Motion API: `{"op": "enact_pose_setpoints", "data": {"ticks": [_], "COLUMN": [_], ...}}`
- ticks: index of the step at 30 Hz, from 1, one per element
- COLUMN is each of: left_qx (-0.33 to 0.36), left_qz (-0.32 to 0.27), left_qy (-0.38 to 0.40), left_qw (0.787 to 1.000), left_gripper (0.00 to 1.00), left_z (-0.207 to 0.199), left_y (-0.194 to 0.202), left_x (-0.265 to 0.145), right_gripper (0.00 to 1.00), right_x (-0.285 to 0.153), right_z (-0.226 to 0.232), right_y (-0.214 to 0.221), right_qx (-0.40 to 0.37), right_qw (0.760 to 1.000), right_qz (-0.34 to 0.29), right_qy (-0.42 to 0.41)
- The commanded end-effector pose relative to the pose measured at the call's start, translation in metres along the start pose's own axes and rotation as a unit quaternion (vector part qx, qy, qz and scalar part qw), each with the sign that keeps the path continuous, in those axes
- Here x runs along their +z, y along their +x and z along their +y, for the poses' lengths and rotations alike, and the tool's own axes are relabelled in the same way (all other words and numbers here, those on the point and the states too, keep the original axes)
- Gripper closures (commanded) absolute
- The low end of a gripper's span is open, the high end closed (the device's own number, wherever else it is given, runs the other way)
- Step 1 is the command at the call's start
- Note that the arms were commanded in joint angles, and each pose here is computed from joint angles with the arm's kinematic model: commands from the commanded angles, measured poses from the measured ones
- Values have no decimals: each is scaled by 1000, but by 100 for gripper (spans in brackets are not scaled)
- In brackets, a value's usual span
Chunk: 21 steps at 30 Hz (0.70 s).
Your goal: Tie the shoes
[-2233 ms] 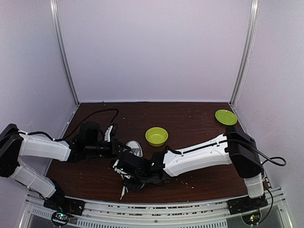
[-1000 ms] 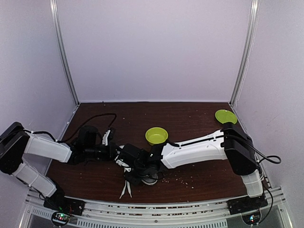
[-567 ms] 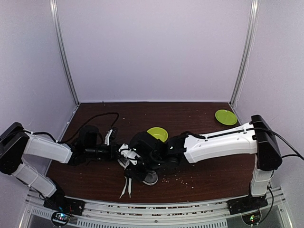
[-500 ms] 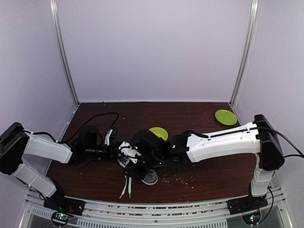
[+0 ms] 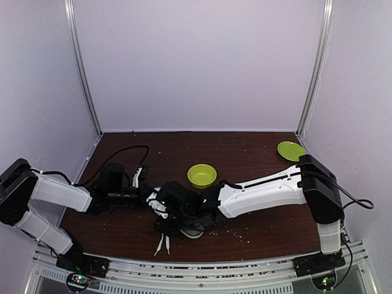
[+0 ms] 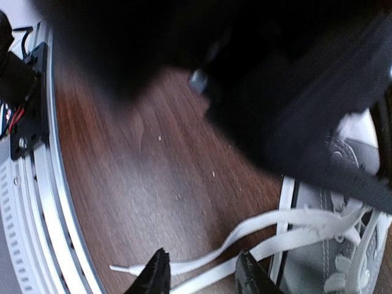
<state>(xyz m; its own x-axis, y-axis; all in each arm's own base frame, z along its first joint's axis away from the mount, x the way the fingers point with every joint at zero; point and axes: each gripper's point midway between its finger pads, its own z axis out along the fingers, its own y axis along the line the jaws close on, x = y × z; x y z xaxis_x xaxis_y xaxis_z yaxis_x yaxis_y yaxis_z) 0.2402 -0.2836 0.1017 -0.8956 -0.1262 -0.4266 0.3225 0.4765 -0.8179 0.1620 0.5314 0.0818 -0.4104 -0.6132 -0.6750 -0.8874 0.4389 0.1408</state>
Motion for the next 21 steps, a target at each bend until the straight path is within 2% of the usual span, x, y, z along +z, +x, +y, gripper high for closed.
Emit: {"op": "enact_pose_setpoints", "data": {"ticks": [1, 8, 15, 21], "left_qx": [9, -7, -23, -27], "left_qz": [-15, -35, -59, -44], "left_qy": [55, 61, 63, 67], "left_qw": [998, 998, 996, 996], "left_gripper": [100, 100, 100, 100], "left_z": [-27, -24, -19, -16], "left_y": [-7, -9, -18, -12], "left_x": [-3, -5, -10, -9], "right_gripper": [66, 66, 60, 58], "right_x": [18, 19, -14, -24], "right_z": [-3, -17, -12, -8], "right_y": [4, 12, -1, -1], "right_qx": [20, 40, 34, 44], "right_qw": [1000, 997, 998, 998], "right_qz": [17, 31, -32, -39], "right_qy": [16, 57, 31, 20]}}
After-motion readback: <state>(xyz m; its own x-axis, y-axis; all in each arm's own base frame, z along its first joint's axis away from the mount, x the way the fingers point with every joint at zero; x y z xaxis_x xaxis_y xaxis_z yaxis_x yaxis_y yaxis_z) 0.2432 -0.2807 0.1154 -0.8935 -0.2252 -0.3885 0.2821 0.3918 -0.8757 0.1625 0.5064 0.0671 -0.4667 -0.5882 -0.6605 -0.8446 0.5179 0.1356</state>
